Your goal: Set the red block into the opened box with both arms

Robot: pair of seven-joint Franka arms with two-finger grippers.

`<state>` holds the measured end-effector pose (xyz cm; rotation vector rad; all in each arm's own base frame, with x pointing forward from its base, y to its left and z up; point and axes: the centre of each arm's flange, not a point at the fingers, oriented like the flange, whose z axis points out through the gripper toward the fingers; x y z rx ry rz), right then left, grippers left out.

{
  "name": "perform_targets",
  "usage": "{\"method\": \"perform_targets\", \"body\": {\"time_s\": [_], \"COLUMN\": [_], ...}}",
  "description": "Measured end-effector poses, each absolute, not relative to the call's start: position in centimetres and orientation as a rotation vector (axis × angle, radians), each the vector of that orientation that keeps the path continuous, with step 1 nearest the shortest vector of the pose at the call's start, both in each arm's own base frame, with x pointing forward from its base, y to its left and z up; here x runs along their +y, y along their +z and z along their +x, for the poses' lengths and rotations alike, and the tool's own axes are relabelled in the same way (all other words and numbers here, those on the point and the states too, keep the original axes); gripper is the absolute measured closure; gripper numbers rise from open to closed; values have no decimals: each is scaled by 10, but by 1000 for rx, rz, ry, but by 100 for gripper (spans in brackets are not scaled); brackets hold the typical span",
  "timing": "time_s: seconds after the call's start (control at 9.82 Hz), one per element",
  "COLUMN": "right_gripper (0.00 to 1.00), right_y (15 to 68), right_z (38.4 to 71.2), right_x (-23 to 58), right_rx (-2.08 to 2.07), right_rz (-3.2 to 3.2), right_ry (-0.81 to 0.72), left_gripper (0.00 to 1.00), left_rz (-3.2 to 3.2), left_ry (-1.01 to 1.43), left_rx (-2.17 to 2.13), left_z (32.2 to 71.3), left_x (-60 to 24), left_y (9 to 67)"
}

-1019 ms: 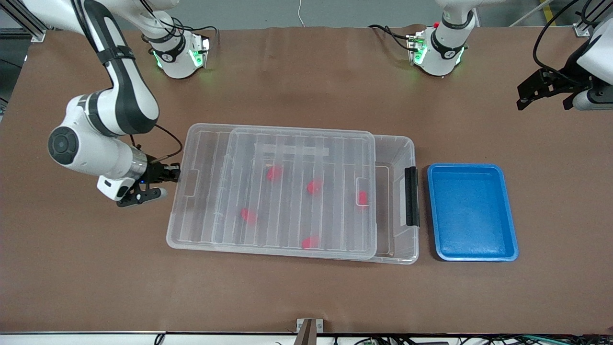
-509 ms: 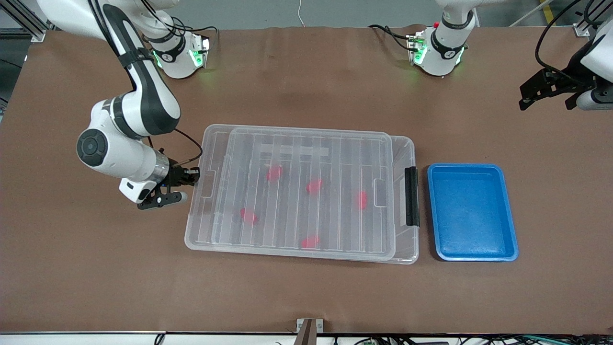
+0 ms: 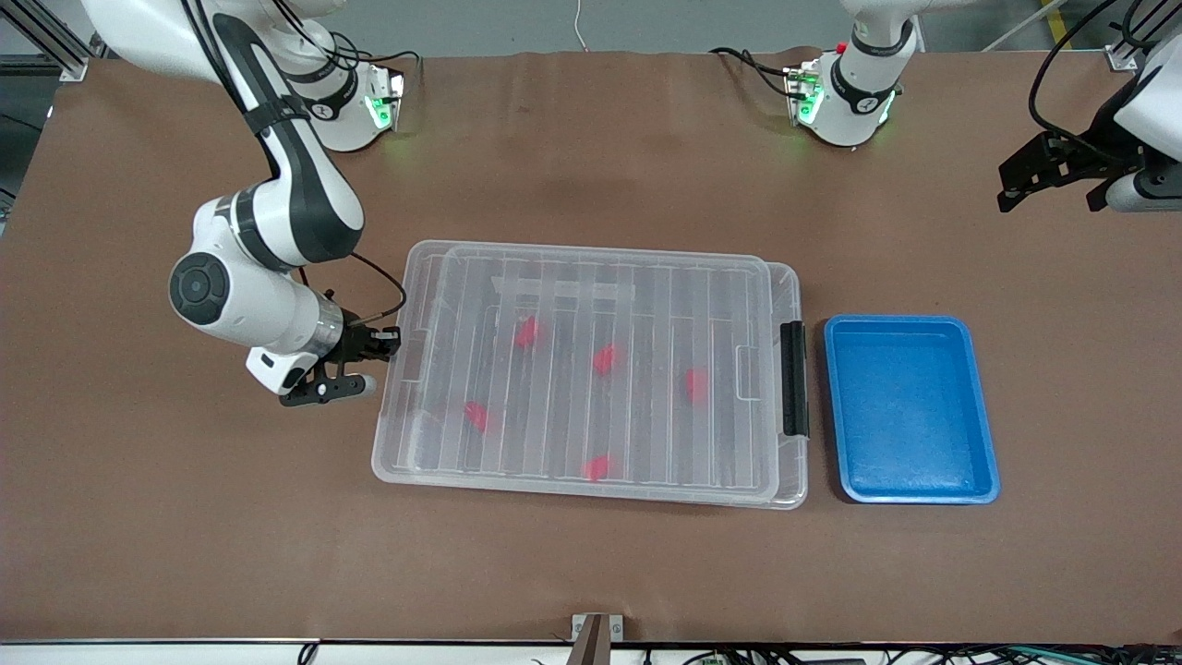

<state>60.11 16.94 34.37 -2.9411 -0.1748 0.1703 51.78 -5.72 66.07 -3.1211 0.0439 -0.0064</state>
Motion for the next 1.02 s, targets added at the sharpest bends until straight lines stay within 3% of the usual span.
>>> {"method": "perform_targets", "body": {"time_s": [0.1, 0.31, 0.61, 1.02], "right_gripper": [71, 38, 0, 0], "right_y": [354, 428, 556, 656], "right_z": [605, 612, 576, 531], "right_x": [156, 110, 34, -4], "right_rx": [-158, 26, 293, 379], "right_rz": [-2962, -3058, -3068, -3075], "right_ry": [204, 140, -56, -37], "left_gripper": [0, 0, 0, 0], "left_rz": [-3121, -3121, -3121, -3121], "left_ry": [-7, -6, -5, -6], "left_rx": [43, 42, 41, 41], "left_z": [518, 518, 518, 518], "left_x": [-57, -57, -56, -56], "left_y": [661, 661, 660, 661]}}
